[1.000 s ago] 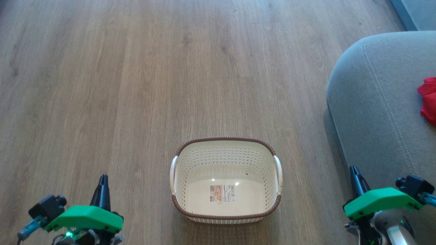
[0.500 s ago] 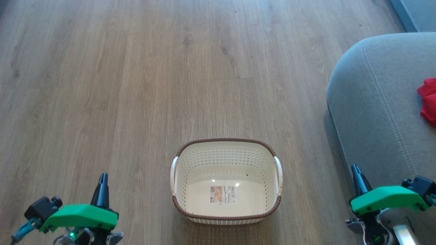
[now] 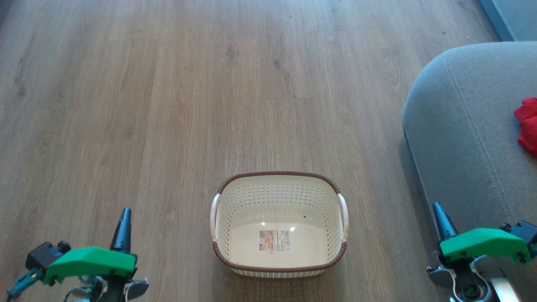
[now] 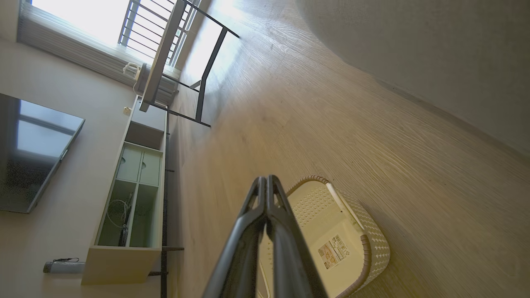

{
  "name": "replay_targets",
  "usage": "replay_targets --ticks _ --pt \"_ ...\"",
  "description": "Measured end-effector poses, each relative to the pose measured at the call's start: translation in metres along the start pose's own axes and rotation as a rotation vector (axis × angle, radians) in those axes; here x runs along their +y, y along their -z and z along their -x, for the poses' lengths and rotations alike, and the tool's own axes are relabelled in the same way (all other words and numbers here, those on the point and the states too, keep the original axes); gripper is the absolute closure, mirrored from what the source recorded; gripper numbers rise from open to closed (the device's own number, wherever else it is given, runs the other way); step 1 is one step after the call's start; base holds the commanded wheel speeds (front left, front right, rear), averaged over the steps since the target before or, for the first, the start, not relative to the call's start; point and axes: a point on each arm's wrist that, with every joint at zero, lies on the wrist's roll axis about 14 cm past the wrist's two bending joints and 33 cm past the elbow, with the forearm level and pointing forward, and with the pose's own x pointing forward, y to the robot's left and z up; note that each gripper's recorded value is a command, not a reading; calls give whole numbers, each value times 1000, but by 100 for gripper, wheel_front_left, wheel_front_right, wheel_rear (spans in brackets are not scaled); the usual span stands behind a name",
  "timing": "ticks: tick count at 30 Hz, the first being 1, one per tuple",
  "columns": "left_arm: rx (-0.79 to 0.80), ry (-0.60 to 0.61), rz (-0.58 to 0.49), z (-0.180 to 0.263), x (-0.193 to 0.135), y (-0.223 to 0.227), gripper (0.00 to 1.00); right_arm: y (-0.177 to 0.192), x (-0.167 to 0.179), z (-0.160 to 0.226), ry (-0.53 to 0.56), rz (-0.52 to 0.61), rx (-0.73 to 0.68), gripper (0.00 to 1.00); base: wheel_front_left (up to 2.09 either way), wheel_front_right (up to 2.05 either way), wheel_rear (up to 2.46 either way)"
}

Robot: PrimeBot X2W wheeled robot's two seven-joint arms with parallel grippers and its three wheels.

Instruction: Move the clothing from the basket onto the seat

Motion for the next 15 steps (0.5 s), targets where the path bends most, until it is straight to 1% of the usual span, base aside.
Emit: replay_targets --ticks 7,15 --pt "4 4 79 0 -1 -1 100 -3 1 0 -2 -77 -5 100 0 0 0" --pt "4 35 181 -4 -10 -5 100 -7 2 0 -7 -175 -9 100 0 0 0"
